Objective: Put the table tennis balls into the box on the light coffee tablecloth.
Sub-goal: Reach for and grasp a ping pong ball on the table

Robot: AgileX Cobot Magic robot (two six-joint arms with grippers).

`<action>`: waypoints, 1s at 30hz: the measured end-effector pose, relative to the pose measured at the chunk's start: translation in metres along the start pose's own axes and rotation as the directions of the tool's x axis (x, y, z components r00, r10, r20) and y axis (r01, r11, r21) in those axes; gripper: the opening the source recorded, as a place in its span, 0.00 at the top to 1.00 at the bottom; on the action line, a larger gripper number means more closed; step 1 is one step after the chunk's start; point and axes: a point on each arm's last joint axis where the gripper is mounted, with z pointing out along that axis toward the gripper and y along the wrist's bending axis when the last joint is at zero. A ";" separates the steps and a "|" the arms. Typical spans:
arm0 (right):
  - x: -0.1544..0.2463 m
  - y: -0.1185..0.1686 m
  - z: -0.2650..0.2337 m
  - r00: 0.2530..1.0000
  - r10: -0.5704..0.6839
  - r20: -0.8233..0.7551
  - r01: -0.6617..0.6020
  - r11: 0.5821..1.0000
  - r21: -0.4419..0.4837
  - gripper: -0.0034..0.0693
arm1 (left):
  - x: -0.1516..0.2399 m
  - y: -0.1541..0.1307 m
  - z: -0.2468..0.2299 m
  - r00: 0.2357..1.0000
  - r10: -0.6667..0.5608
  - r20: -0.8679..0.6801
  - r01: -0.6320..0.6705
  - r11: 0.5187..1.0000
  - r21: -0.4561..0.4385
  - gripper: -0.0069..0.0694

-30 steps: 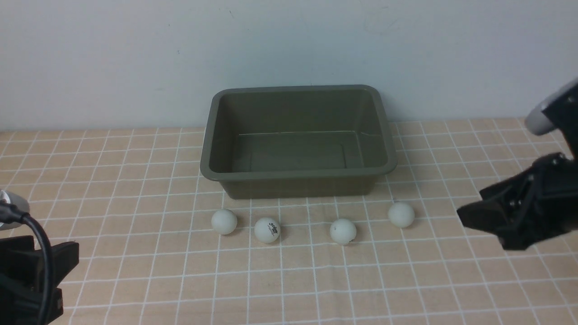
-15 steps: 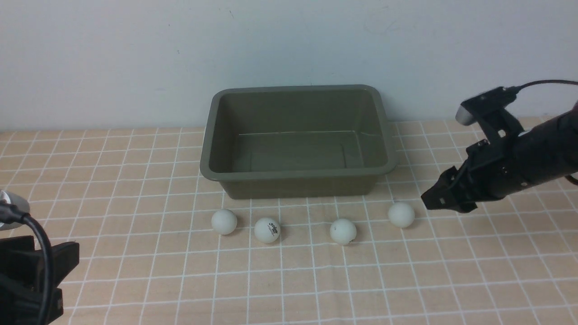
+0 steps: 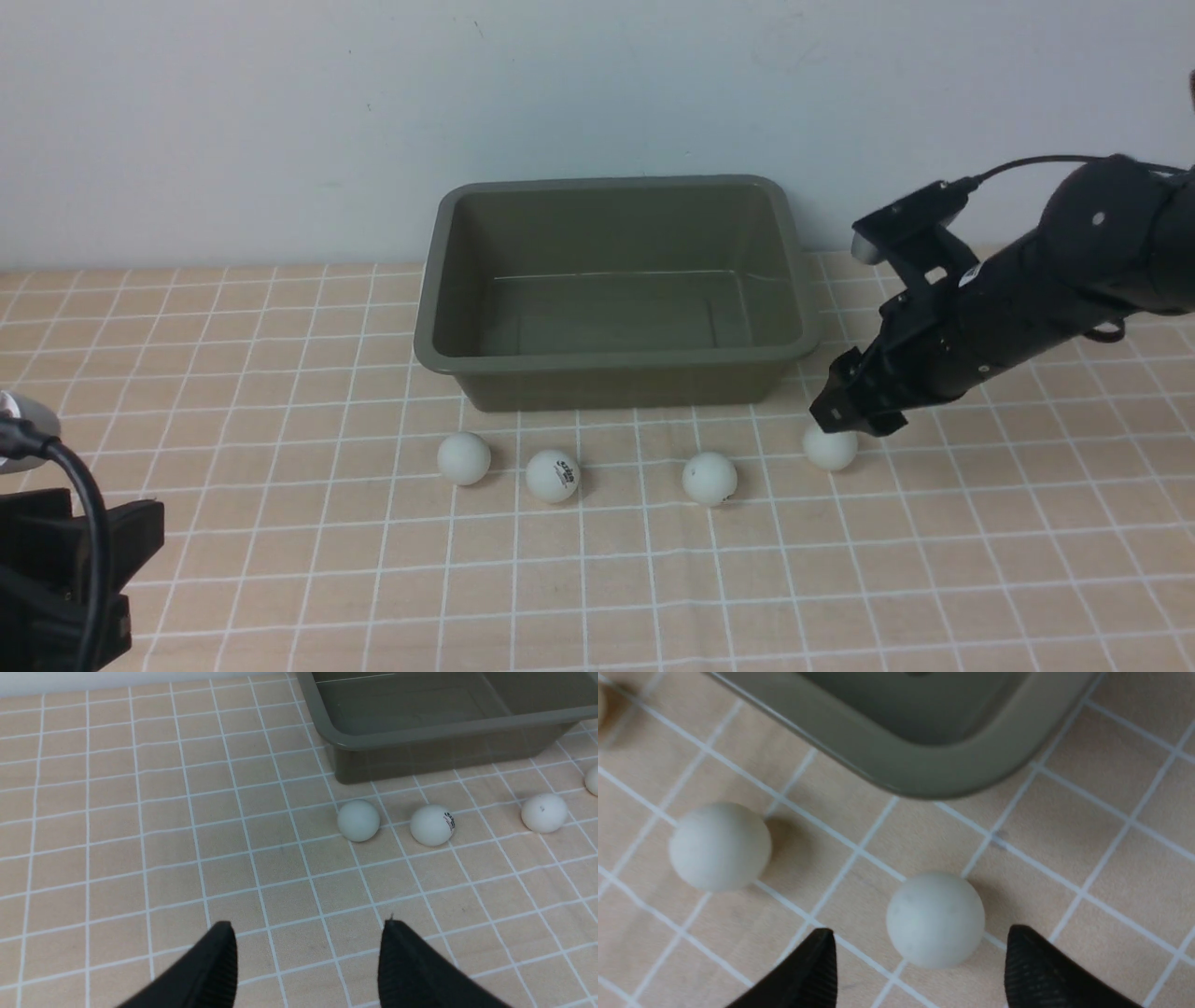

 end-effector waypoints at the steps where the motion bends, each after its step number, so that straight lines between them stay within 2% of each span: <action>1: 0.001 -0.001 0.003 1.000 0.004 -0.012 -0.004 1.000 0.004 0.34 | 0.000 0.000 0.000 1.000 -0.001 -0.003 0.001 1.000 0.001 0.46; 13: 0.014 -0.007 0.040 0.995 0.031 -0.091 -0.031 1.000 0.000 0.34 | 0.001 0.000 0.000 1.000 -0.003 -0.009 0.003 1.000 0.004 0.46; 25: 0.015 -0.006 0.055 0.995 0.075 -0.064 -0.078 0.996 -0.043 0.34 | 0.001 0.000 0.000 1.000 -0.003 -0.009 0.003 1.000 0.004 0.46; 29: 0.013 -0.007 0.056 0.996 0.083 -0.045 -0.085 0.996 -0.033 0.37 | 0.001 0.000 0.000 1.000 -0.003 -0.009 0.003 1.000 0.004 0.46; 30: 0.012 -0.008 0.056 0.995 0.089 -0.034 -0.090 0.996 -0.025 0.42 | 0.001 0.000 0.000 1.000 -0.003 -0.009 0.003 1.000 0.004 0.46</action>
